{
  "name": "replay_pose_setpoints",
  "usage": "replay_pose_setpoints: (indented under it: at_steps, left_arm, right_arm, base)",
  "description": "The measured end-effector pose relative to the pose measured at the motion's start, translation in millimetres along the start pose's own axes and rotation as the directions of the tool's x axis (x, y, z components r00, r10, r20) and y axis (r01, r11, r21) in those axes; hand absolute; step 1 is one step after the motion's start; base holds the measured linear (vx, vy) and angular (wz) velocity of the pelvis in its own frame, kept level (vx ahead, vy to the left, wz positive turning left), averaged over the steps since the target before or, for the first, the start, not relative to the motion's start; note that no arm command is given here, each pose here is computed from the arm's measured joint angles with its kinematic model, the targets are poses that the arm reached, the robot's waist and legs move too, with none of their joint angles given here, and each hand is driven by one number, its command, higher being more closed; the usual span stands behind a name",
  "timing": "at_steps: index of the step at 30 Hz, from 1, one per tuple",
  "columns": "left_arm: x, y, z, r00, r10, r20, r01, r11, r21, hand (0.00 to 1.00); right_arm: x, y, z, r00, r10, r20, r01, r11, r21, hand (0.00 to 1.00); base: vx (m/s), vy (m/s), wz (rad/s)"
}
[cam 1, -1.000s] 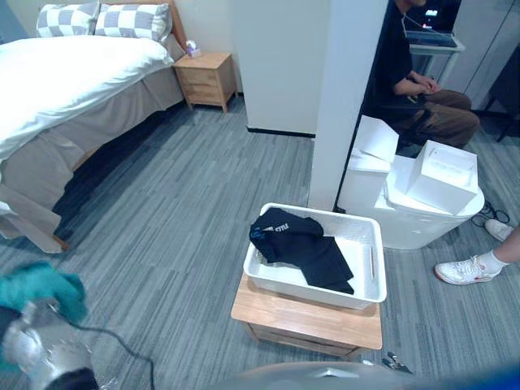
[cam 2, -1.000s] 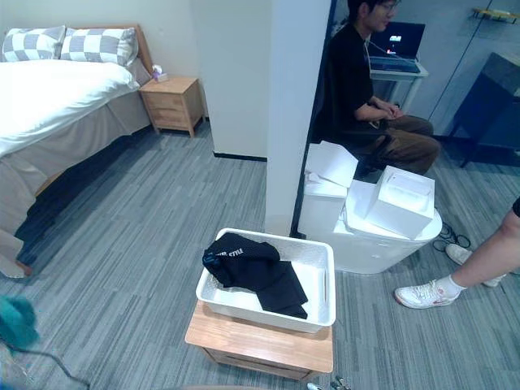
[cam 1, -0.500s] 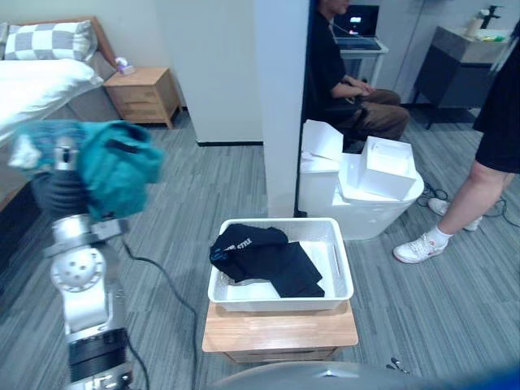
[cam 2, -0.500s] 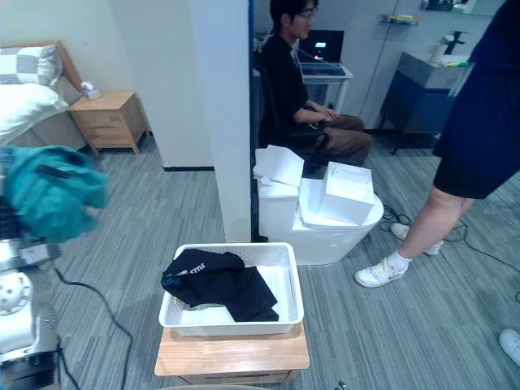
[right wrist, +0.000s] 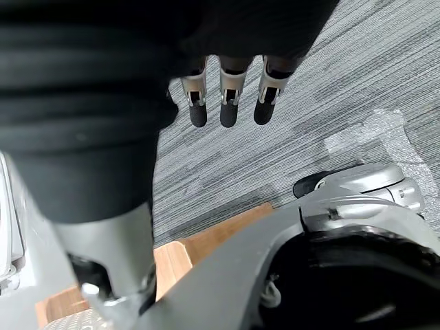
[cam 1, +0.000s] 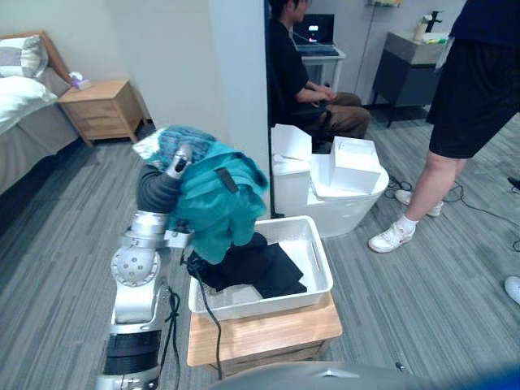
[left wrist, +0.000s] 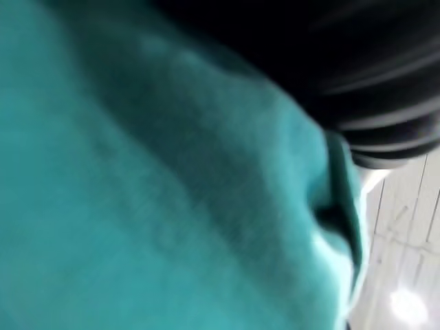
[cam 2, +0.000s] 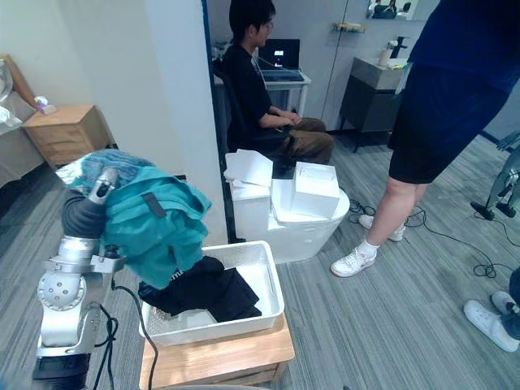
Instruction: Tidy the bed and pick cloth on bed and put in laundry
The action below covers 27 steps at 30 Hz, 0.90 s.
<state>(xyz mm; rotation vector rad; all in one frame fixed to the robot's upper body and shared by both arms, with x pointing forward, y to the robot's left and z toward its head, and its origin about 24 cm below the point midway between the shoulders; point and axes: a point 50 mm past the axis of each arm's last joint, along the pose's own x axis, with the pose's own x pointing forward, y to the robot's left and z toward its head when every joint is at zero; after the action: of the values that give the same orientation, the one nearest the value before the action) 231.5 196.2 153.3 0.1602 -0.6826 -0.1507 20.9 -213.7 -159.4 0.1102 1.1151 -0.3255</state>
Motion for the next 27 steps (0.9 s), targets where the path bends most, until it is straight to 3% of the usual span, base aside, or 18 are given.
replay_pose_setpoints:
  at_steps: [7, 17, 27]
  left_arm:
    - [-3, -21, -32, 0.985, -0.038, -0.171, 0.030, 0.998, -0.049, 1.00]
    - [30, -20, -76, 0.938, 0.098, -0.332, -0.077, 0.994, 0.079, 1.00]
    - [62, -17, -99, 0.900, 0.092, -0.426, -0.032, 0.989, 0.145, 1.00]
  right_arm:
    - [1, 2, 5, 1.000, -0.002, 0.021, 0.002, 1.000, -0.019, 0.00]
    - [6, 11, 36, 0.993, 0.026, 0.119, -0.026, 1.000, 0.000, 0.00]
    - [12, 30, 76, 0.969, 0.096, 0.229, -0.092, 0.995, -0.027, 0.00]
  base:
    - [-0.08, -0.062, -0.07]
    - [-0.03, -0.035, -0.16]
    - [-0.04, -0.024, -0.08]
